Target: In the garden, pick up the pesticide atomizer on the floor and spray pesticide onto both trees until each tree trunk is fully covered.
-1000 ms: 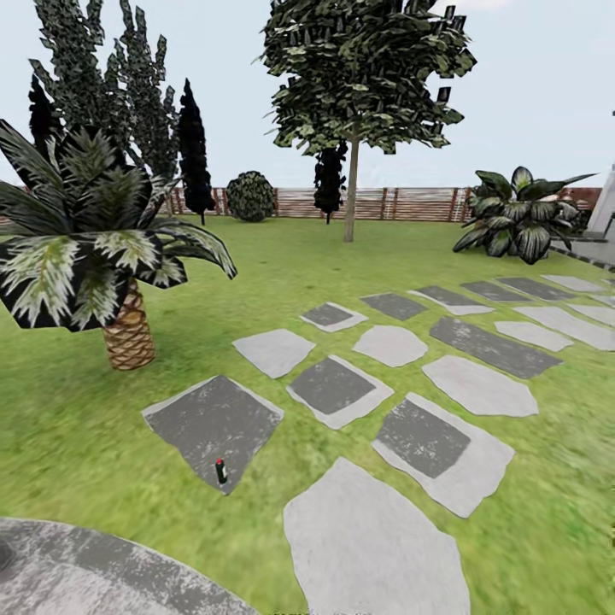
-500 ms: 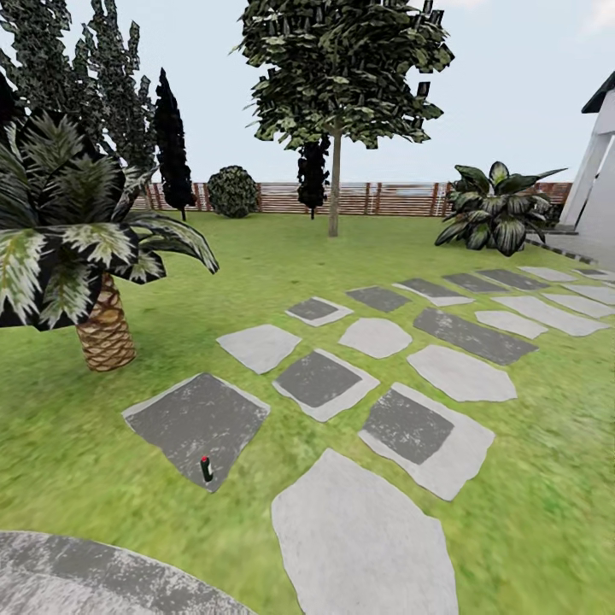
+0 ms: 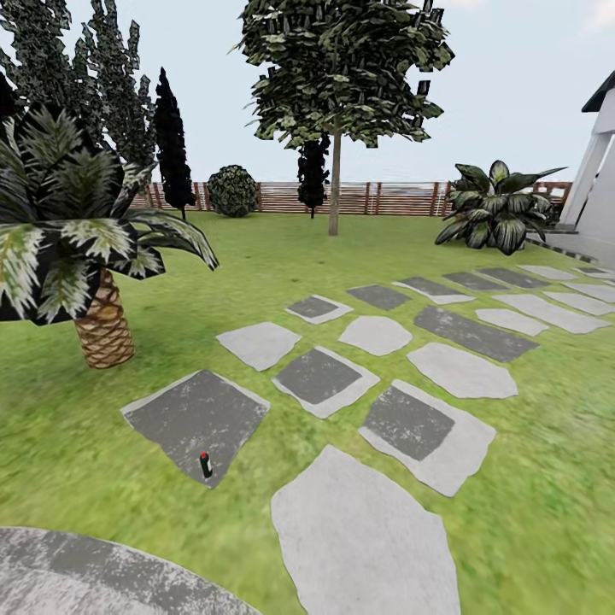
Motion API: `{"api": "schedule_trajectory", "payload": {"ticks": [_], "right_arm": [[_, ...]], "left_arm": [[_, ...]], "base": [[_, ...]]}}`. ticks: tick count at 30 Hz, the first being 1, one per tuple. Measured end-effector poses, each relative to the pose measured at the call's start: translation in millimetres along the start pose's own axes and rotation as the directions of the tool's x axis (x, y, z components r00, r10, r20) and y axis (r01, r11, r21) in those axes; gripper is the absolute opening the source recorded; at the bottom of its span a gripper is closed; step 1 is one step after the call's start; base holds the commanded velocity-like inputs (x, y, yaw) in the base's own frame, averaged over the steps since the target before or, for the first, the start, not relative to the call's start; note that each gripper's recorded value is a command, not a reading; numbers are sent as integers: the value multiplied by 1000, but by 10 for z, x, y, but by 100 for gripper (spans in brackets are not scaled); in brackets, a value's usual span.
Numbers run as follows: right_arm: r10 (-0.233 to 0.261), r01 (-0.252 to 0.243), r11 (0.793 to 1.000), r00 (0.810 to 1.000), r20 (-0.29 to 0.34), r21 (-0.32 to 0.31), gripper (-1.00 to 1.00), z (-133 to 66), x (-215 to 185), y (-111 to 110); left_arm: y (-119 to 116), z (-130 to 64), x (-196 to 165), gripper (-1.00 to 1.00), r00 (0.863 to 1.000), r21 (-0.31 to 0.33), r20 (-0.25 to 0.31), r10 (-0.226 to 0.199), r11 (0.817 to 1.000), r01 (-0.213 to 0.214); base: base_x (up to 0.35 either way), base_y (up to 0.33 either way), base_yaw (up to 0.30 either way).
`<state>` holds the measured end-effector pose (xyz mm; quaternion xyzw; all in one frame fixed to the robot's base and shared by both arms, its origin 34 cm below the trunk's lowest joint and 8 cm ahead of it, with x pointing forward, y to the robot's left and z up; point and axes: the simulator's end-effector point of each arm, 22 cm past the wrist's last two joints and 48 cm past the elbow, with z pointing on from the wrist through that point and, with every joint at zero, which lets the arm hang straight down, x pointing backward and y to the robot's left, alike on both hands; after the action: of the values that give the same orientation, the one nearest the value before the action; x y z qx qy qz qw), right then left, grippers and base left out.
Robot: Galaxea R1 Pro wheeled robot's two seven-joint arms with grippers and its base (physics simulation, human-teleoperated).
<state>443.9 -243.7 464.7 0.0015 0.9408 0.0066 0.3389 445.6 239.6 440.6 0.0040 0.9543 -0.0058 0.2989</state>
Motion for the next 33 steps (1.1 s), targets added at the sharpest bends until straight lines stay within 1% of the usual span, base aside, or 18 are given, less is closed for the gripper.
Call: {"api": "schedule_trajectory", "payload": {"ticks": [33], "right_arm": [[2, -2, 1000, 1000, 5, 4, 100, 443, 470, -23]], "left_arm": [[3, 481, 451, 100, 1000, 1, -1, 0, 1000, 0]], "base": [[0, 0, 0]]}}
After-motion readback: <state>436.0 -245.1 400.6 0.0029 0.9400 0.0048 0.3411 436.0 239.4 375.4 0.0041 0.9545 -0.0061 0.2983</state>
